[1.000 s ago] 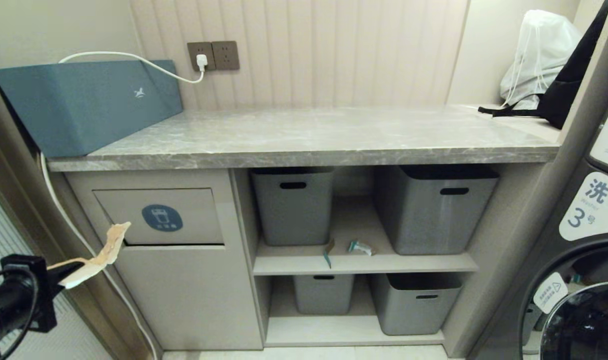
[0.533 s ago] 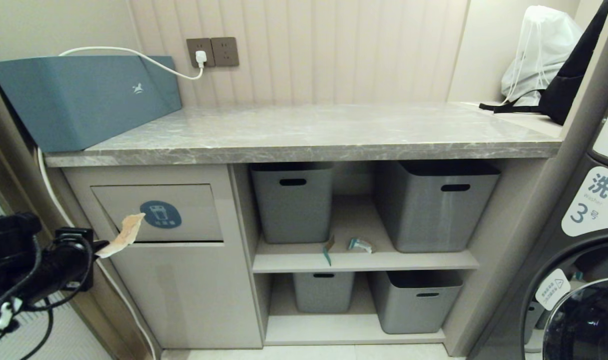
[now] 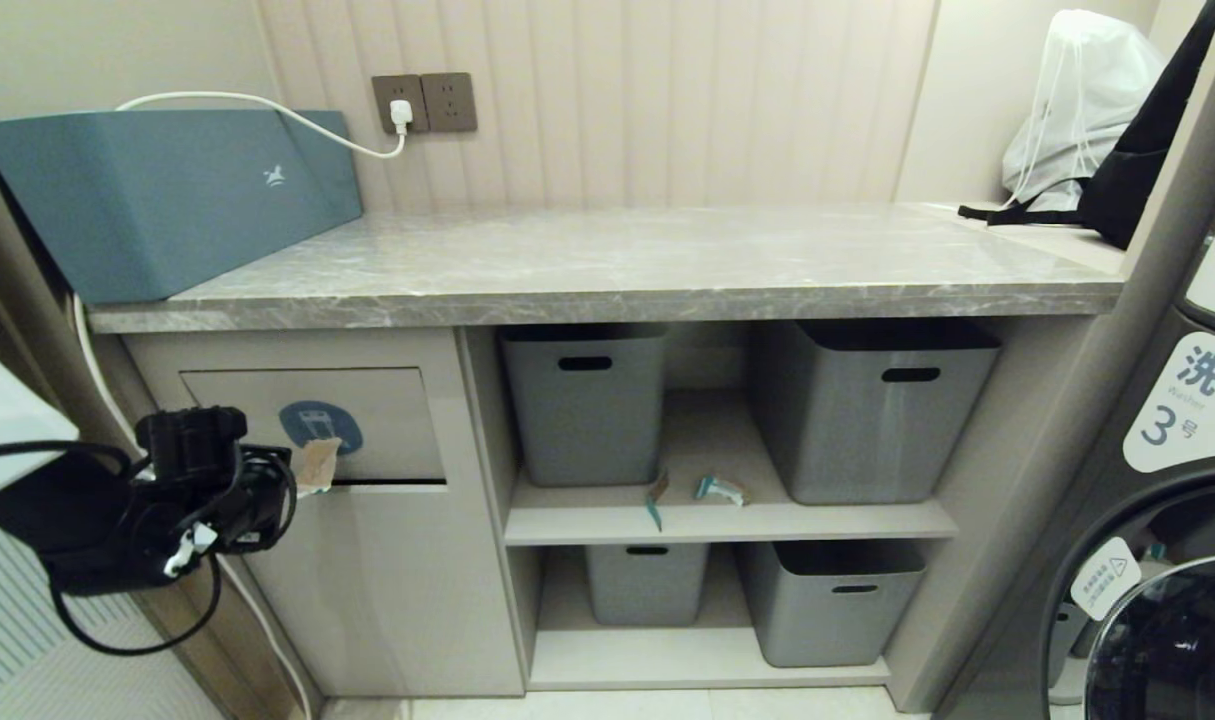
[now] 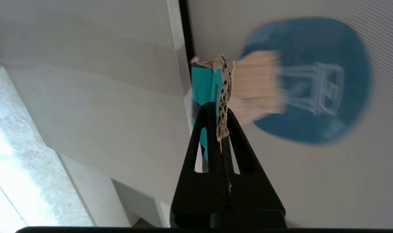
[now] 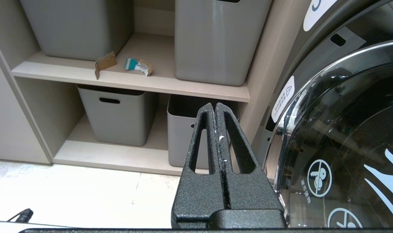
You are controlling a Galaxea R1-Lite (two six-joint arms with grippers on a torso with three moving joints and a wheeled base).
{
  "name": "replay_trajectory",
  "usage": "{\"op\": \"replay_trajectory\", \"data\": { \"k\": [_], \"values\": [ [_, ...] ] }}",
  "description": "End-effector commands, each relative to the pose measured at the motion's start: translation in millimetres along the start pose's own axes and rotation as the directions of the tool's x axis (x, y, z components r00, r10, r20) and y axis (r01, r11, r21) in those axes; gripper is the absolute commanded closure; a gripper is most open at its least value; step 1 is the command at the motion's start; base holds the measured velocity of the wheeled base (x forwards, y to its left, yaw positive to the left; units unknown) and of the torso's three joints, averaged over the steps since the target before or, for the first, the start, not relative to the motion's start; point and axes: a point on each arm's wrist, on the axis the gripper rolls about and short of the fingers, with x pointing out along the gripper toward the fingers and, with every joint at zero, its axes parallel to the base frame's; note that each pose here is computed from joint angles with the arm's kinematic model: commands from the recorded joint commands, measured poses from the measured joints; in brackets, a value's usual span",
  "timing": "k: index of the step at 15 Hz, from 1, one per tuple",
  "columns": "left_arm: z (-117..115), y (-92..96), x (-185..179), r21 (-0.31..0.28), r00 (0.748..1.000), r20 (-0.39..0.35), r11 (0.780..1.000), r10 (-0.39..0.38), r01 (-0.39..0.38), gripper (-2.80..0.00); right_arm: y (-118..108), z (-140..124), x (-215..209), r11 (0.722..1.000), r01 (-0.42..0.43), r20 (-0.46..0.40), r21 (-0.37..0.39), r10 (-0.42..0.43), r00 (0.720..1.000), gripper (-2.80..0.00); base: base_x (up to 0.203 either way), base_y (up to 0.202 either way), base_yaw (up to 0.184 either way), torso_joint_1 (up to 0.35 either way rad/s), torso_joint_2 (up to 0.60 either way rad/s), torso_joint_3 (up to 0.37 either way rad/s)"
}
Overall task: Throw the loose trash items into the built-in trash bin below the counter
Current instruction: Put the garbage in the trash can
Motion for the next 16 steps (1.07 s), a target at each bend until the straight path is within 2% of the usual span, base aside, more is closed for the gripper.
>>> {"op": "replay_trajectory", "data": {
  "k": [1, 2, 3, 4, 8, 11, 13, 16],
  "values": [
    [-5, -1.5, 21, -0.026, 1.000, -0.005, 0.999, 0.026, -0.026, 0.00, 0, 0, 0, 1.000, -0.001, -0.001, -0.001, 0.001, 1.000, 0.00, 0.000, 0.000, 0.000, 0.000, 0.00, 0.000],
    [-4, -7.1, 27, -0.069, 0.998, -0.001, 0.996, 0.058, -0.058, 0.00, 0, 0, 0, 1.000, 0.001, -0.002, -0.001, -0.001, 1.000, 0.00, 0.000, 0.000, 0.000, 0.000, 0.00, 0.000],
    [-6, -8.2, 30, -0.118, 0.993, -0.008, 0.986, 0.121, -0.121, 0.00, 0, 0, 0, 1.000, 0.001, -0.002, -0.002, -0.001, 1.000, 0.00, 0.000, 0.000, 0.000, 0.000, 0.00, 0.000],
    [-13, -11.3, 30, -0.165, 0.989, -0.020, 0.975, 0.149, -0.150, 0.00, 0, 0, 0, 1.000, -0.001, 0.000, -0.002, 0.001, 1.000, 0.00, 0.000, 0.000, 0.000, 0.000, 0.00, 0.000],
    [-20, -35.9, 44, -0.194, 0.997, -0.019, 0.978, 0.074, -0.077, 0.00, 0, 0, 0, 1.000, -0.002, 0.002, -0.002, 0.002, 1.000, 0.00, 0.000, 0.000, 0.000, 0.000, 0.00, 0.000],
    [-21, -47.4, 62, -0.217, 0.999, -0.012, 0.975, 0.053, -0.055, 0.00, 0, 0, 0, 1.000, -0.002, 0.000, -0.001, 0.002, 1.000, 0.00, 0.000, 0.000, 0.000, 0.000, 0.00, 0.000],
    [-22, -57.3, 71, -0.292, 0.999, 0.004, 0.956, 0.037, -0.034, 0.00, 0, 0, 0, 1.000, -0.002, 0.000, -0.001, 0.002, 1.000, 0.00, 0.000, 0.000, 0.000, 0.000, 0.00, 0.000],
    [-28, -59.5, 76, -0.364, 0.999, -0.002, 0.930, 0.054, -0.051, 0.00, 0, 0, 0, 1.000, -0.002, 0.000, -0.004, 0.002, 1.000, 0.00, 0.000, 0.000, 0.000, 0.000, 0.00, 0.000]
  ]
}}
